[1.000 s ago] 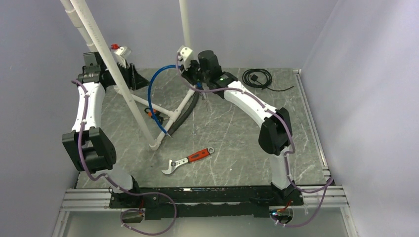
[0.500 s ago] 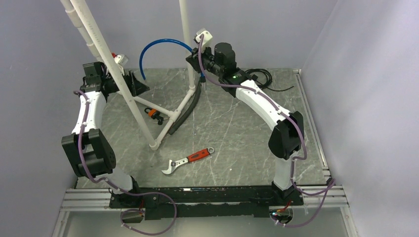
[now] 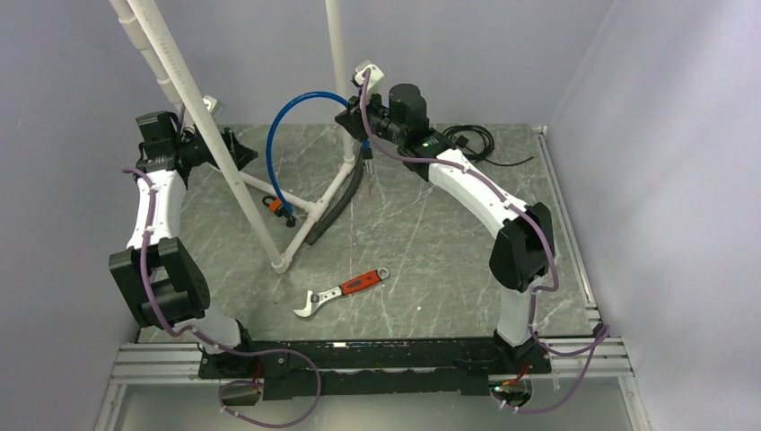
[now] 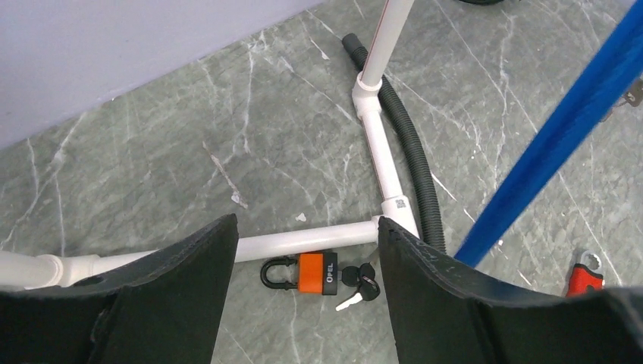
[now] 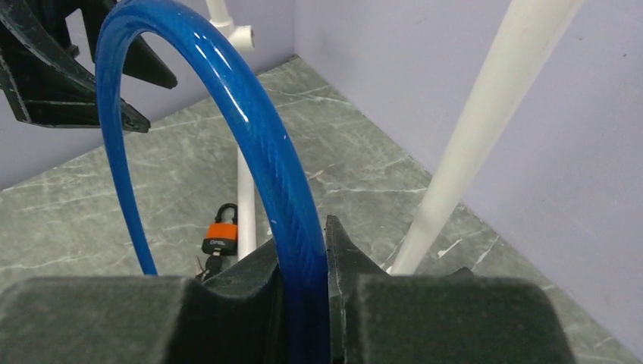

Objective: Lock with the key
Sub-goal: Pick up the lock from the center of the board.

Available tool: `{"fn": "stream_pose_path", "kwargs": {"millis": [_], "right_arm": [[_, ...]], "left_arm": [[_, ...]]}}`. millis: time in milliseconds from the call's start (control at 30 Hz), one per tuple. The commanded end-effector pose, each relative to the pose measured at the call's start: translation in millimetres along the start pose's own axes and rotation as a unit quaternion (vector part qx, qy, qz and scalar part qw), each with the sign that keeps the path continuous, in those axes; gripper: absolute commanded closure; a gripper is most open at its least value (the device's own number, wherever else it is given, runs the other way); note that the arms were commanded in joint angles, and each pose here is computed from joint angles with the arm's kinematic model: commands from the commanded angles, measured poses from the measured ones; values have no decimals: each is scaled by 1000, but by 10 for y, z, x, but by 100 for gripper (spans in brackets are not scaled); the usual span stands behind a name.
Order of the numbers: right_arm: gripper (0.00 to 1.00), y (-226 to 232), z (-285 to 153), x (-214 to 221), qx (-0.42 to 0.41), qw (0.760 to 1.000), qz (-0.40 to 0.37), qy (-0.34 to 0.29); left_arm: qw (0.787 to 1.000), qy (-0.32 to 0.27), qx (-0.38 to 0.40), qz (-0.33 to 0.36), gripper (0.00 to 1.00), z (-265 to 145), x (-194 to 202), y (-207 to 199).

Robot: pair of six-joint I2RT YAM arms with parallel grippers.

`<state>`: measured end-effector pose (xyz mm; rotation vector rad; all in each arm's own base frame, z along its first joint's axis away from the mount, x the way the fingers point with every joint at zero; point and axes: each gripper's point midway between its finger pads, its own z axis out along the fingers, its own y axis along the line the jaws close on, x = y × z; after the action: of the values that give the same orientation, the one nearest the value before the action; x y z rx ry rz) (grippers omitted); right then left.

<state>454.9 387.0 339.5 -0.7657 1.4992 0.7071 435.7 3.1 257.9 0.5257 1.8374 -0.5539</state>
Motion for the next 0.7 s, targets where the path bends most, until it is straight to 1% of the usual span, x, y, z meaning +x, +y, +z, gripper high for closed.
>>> {"fn": "stream_pose_path", "kwargs": {"millis": [0, 167, 500, 667], "right_arm": [[100, 118, -272, -882, -14, 994, -6, -106], [100, 124, -281, -948, -15, 994, -10, -112], [100, 101, -250, -1027, -13, 992, -9, -126], [100, 108, -268, -1059, -16, 991, -12, -131]], "left_arm": [[999, -16, 27, 41, 27, -7, -85, -94], [997, -31, 51, 39, 24, 3, -80, -182], [995, -17, 93, 34, 25, 64, 5, -223], [997, -1, 66, 51, 24, 72, 123, -104]]}}
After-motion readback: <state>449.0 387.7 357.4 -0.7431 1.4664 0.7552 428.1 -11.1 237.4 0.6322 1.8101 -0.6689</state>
